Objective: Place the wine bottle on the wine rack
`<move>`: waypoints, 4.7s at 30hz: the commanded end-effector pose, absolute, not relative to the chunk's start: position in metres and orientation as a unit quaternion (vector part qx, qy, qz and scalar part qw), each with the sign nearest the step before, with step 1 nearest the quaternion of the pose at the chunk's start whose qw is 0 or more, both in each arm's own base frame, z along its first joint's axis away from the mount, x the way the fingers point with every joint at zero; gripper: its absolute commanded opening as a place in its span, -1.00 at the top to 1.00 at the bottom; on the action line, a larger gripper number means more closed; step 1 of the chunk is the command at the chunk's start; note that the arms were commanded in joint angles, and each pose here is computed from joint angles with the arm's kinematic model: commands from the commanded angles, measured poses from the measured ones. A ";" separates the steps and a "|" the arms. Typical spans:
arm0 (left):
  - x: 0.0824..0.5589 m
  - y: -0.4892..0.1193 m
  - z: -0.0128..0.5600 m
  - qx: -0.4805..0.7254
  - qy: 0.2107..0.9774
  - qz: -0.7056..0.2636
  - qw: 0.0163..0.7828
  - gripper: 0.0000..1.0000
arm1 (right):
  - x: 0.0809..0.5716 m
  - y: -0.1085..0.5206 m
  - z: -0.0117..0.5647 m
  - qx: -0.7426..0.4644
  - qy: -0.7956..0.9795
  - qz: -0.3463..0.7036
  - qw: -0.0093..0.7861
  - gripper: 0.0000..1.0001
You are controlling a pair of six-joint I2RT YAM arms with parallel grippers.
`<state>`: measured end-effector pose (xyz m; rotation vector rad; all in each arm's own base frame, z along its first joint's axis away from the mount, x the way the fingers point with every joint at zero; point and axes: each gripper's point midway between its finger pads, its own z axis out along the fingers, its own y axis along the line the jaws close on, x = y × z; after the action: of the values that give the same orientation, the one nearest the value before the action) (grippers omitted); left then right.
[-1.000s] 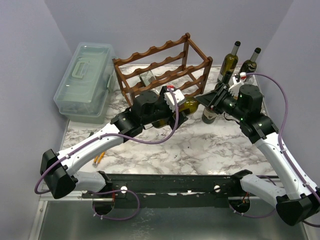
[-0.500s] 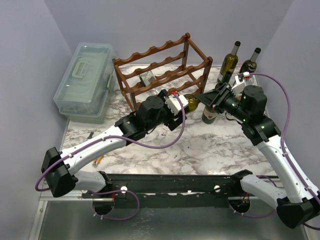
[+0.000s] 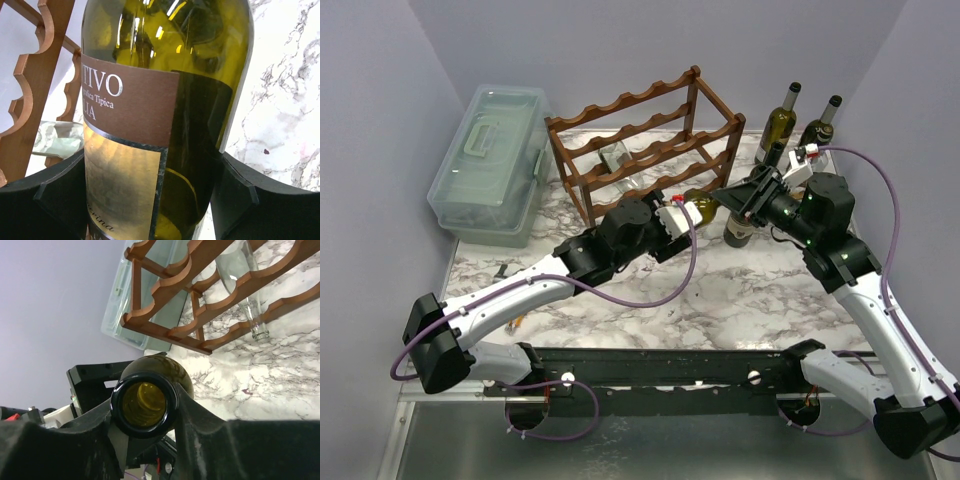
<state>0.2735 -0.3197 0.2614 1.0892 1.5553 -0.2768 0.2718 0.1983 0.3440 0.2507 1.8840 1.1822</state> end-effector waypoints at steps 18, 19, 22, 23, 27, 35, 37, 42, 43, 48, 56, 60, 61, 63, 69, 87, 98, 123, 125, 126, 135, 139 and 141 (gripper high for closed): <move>0.237 -0.297 0.244 0.651 0.455 -0.054 0.605 1.00 | 0.215 0.158 0.319 -0.127 0.870 0.283 0.382 -0.68; 0.236 -0.297 0.245 0.654 0.452 -0.054 0.605 1.00 | 0.210 0.165 0.317 -0.135 0.868 0.303 0.369 -0.68; 0.234 -0.294 0.236 0.668 0.454 -0.050 0.587 1.00 | 0.192 0.185 0.300 -0.157 0.867 0.365 0.301 -0.67; 0.234 -0.294 0.234 0.671 0.453 -0.050 0.585 1.00 | 0.185 0.190 0.294 -0.164 0.867 0.381 0.277 -0.67; 0.229 -0.294 0.229 0.687 0.443 -0.053 0.573 1.00 | 0.171 0.197 0.277 -0.179 0.864 0.406 0.236 -0.67; 0.224 -0.294 0.226 0.698 0.436 -0.059 0.565 1.00 | 0.142 0.212 0.234 -0.220 0.884 0.385 0.149 -0.57; 0.224 -0.295 0.224 0.702 0.435 -0.060 0.561 1.00 | 0.137 0.216 0.227 -0.231 0.885 0.382 0.135 -0.56; 0.218 -0.299 0.219 0.711 0.429 -0.077 0.552 1.00 | 0.131 0.223 0.213 -0.247 0.888 0.370 0.115 -0.52; 0.217 -0.300 0.219 0.712 0.428 -0.080 0.550 1.00 | 0.130 0.225 0.212 -0.249 0.887 0.372 0.112 -0.51; 0.211 -0.302 0.215 0.722 0.421 -0.089 0.542 1.00 | 0.130 0.226 0.202 -0.253 0.893 0.358 0.102 -0.44; 0.208 -0.301 0.211 0.733 0.412 -0.085 0.535 1.00 | 0.131 0.232 0.190 -0.255 0.895 0.357 0.084 -0.40; 0.208 -0.302 0.212 0.733 0.411 -0.085 0.536 1.00 | 0.130 0.236 0.188 -0.261 0.893 0.359 0.080 -0.34; 0.207 -0.302 0.212 0.733 0.410 -0.087 0.536 1.00 | 0.130 0.236 0.187 -0.263 0.893 0.358 0.079 -0.30; 0.207 -0.302 0.213 0.732 0.411 -0.088 0.536 1.00 | 0.133 0.237 0.187 -0.264 0.893 0.355 0.087 -0.10; 0.213 -0.302 0.229 0.702 0.426 -0.086 0.564 -0.62 | 0.151 0.235 0.178 -0.246 0.903 0.327 0.132 0.99; 0.274 -0.249 0.359 0.381 0.531 -0.149 0.742 -0.97 | 0.162 0.237 0.179 -0.215 0.896 0.338 0.190 0.99; 0.338 -0.139 0.377 0.083 0.633 -0.036 0.769 -0.97 | 0.164 0.285 0.177 -0.217 0.885 0.355 0.211 0.99; 0.342 -0.136 0.366 0.098 0.635 -0.013 0.766 -0.97 | 0.223 0.326 0.167 -0.157 0.881 0.358 0.268 0.99; 0.342 -0.137 0.367 0.097 0.635 -0.013 0.766 -0.97 | 0.225 0.328 0.167 -0.156 0.880 0.359 0.270 0.99; 0.342 -0.137 0.366 0.098 0.636 -0.013 0.766 -0.97 | 0.226 0.329 0.167 -0.156 0.879 0.359 0.271 0.99; 0.341 -0.138 0.366 0.097 0.635 -0.020 0.766 -0.97 | 0.243 0.343 0.167 -0.149 0.874 0.363 0.287 0.98; 0.341 -0.139 0.365 0.097 0.636 -0.022 0.765 -0.97 | 0.255 0.350 0.161 -0.142 0.874 0.359 0.295 0.98; 0.342 -0.140 0.364 0.098 0.637 -0.023 0.764 -0.97 | 0.261 0.353 0.158 -0.137 0.874 0.356 0.302 0.99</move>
<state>0.3406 -0.1392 0.3665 0.2279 1.3886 -0.0367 0.2216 0.3222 0.1147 -0.3974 2.5448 0.8663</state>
